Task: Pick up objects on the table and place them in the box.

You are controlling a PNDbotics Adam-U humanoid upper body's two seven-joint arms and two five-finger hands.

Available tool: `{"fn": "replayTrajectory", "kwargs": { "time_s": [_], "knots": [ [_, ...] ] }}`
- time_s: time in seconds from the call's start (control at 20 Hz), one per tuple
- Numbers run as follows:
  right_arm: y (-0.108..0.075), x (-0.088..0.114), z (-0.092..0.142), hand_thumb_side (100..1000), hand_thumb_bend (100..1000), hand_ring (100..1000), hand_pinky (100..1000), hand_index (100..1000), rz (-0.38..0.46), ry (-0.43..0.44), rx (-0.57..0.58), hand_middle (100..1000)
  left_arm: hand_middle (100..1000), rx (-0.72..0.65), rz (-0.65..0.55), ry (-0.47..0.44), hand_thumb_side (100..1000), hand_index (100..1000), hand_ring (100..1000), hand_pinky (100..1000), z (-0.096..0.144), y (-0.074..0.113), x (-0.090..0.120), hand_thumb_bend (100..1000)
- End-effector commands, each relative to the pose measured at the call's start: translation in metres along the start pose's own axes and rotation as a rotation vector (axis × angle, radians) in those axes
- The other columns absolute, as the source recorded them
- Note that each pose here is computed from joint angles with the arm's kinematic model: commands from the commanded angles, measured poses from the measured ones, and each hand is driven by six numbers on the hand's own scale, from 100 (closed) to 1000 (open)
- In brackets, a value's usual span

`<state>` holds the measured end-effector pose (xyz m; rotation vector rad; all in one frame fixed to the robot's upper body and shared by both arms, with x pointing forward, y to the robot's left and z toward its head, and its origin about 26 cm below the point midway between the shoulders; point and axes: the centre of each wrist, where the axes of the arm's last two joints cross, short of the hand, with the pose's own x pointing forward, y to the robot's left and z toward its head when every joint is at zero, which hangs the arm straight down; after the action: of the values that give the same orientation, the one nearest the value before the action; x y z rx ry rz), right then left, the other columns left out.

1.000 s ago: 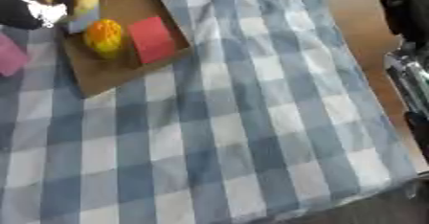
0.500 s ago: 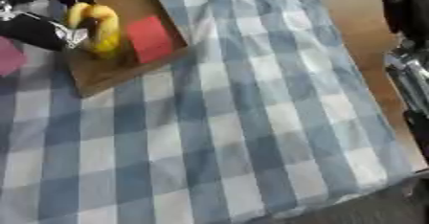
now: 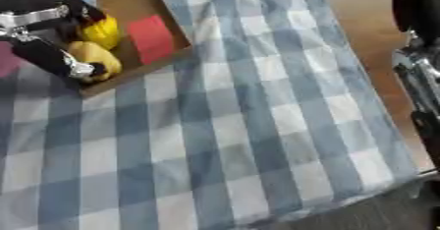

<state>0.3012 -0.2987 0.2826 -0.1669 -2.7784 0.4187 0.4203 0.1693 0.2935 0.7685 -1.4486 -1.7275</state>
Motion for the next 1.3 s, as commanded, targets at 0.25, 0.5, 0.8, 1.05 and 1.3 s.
{"fn": "replayTrajectory", "kwargs": {
  "time_s": [0.25,0.5,0.8,1.05,1.3],
  "knots": [
    [-0.006,0.005,-0.002,528,100,719,734,752,0.018,-0.013,0.006,691,846,0.101,-0.063,-0.004,414,938,839,884,0.024,0.025,0.008,588],
    [-0.008,0.004,0.004,528,100,720,735,752,0.03,0.008,0.0,691,780,0.331,-0.029,-0.062,347,882,780,858,0.08,0.059,0.025,408],
    [-0.013,0.003,0.01,528,100,720,735,752,0.058,0.024,-0.011,692,768,0.408,-0.064,0.016,322,865,782,855,0.14,0.066,0.019,397],
    [-0.012,0.002,0.013,528,100,719,734,751,0.064,0.032,-0.017,691,789,0.328,-0.027,0.119,349,895,806,874,0.148,0.051,-0.001,492],
    [-0.01,0.002,0.012,528,100,719,734,751,0.055,0.031,-0.015,691,818,0.194,0.021,0.207,415,912,848,912,0.127,0.034,-0.027,750]
  ]
}}
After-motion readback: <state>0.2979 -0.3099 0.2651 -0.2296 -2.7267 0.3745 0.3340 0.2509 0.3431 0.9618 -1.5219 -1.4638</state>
